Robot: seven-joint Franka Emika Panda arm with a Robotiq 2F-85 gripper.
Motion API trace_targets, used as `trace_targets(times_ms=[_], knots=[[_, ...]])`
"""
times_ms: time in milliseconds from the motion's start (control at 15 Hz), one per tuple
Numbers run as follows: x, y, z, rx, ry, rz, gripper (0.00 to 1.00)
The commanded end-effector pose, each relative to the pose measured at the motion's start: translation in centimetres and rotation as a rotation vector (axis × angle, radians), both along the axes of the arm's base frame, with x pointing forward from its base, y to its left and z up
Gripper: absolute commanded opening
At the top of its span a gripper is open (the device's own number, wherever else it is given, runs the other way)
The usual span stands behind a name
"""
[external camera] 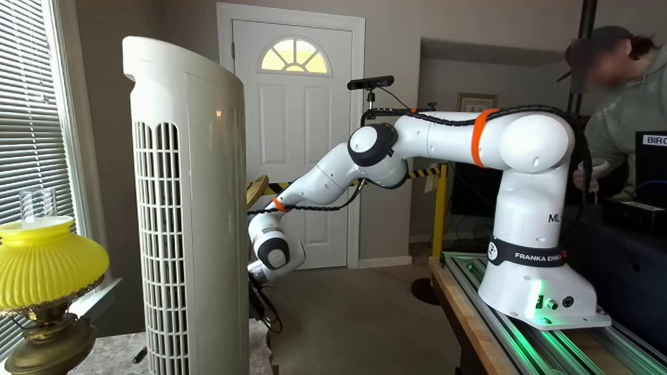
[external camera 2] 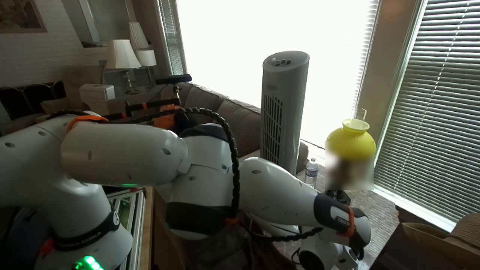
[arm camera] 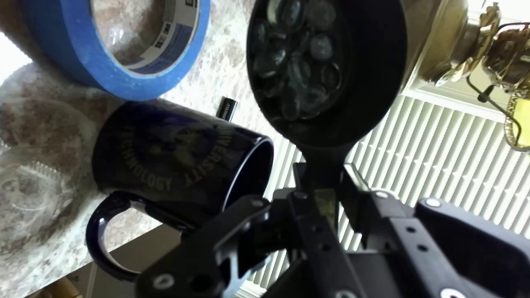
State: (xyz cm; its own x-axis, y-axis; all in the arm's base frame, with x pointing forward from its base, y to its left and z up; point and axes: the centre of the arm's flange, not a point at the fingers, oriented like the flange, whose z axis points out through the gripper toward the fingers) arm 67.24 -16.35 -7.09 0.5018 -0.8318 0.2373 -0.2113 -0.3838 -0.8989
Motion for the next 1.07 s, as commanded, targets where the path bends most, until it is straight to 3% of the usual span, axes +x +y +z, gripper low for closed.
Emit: trace_targets(times_ms=[0, 333, 400, 467, 667, 733, 1000], knots=[[-1.3, 0.4, -0.1, 0.009, -0.039, 0.008, 0.06], [-1.4, 0.6, -0.3, 0.000, -0.066, 0.015, 0.06], [-0.4, 0.2, -0.2, -0.016, -0.032, 0.024, 0.06], [-0.4, 0.2, -0.3, -0.017, -0.032, 0.025, 0.23], [-0.4, 0.2, -0.2, -0.017, -0.033, 0.025, 0.23], [-0.4, 0.2, -0.2, -0.017, -0.033, 0.025, 0.06], [-0.3, 0.0, -0.3, -0.013, -0.056, 0.025, 0.06]])
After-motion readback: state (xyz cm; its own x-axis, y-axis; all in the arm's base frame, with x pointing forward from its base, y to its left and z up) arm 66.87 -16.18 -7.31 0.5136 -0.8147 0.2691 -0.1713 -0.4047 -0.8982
